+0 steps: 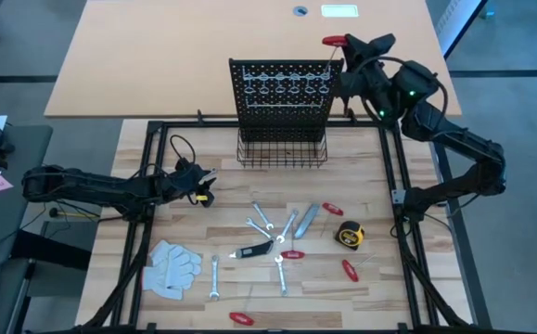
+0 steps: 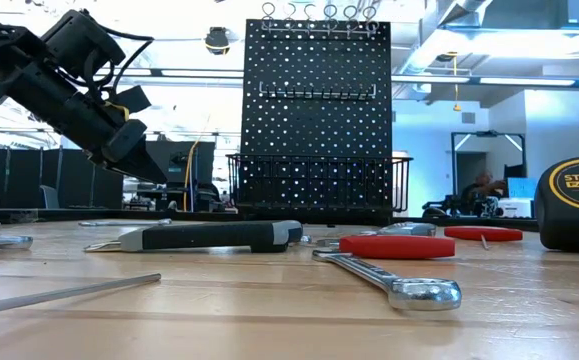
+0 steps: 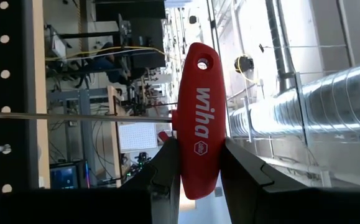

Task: Hang tools onto peg board
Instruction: Hang the red allen wrench on the pegboard

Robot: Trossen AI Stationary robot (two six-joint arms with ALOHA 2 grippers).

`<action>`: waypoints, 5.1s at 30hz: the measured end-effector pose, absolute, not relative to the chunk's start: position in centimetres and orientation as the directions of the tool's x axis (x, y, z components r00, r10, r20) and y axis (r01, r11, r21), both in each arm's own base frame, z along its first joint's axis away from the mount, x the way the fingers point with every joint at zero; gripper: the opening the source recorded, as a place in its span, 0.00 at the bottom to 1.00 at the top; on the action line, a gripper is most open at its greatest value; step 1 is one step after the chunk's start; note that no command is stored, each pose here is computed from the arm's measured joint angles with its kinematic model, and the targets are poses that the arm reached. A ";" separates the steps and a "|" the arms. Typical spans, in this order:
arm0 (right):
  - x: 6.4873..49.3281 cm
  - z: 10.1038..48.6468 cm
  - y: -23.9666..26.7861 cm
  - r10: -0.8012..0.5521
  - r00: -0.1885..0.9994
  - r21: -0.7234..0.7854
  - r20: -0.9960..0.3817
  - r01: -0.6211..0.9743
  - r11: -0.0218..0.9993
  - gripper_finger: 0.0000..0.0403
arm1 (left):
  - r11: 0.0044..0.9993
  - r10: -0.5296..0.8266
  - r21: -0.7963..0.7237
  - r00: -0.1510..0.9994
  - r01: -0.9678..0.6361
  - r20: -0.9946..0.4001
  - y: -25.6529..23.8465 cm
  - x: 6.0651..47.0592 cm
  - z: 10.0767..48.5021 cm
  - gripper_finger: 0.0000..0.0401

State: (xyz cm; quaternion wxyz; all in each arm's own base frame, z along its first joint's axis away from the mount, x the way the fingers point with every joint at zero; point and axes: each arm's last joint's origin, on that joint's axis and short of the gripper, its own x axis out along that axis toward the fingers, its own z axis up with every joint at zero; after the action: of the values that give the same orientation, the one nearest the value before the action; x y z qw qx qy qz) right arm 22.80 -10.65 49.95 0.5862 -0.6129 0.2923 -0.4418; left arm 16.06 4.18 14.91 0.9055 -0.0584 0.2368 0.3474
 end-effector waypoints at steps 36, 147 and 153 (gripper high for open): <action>23.0 47.5 -11.5 -0.848 0.529 -0.996 -0.007 0.069 0.051 0.22 | 0.752 0.601 0.059 0.647 -0.657 -0.469 4.2 16.1 14.9 0.34; 24.3 17.9 0.2 -0.285 0.391 -0.196 -0.875 0.252 0.948 0.23 | 0.784 0.567 0.015 0.706 -0.620 -0.425 3.5 16.5 15.4 0.34; 23.1 19.8 0.9 -0.305 0.657 -0.209 -0.689 0.223 0.952 0.23 | 0.815 0.543 0.038 0.739 -0.578 -0.399 2.9 16.8 15.7 0.34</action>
State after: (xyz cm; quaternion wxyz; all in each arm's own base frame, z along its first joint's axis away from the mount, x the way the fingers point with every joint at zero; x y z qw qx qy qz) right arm 23.09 0.93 19.81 0.9087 -0.0531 0.3877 -0.1452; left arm 16.81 2.93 15.70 0.9314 -0.0441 0.1997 0.3011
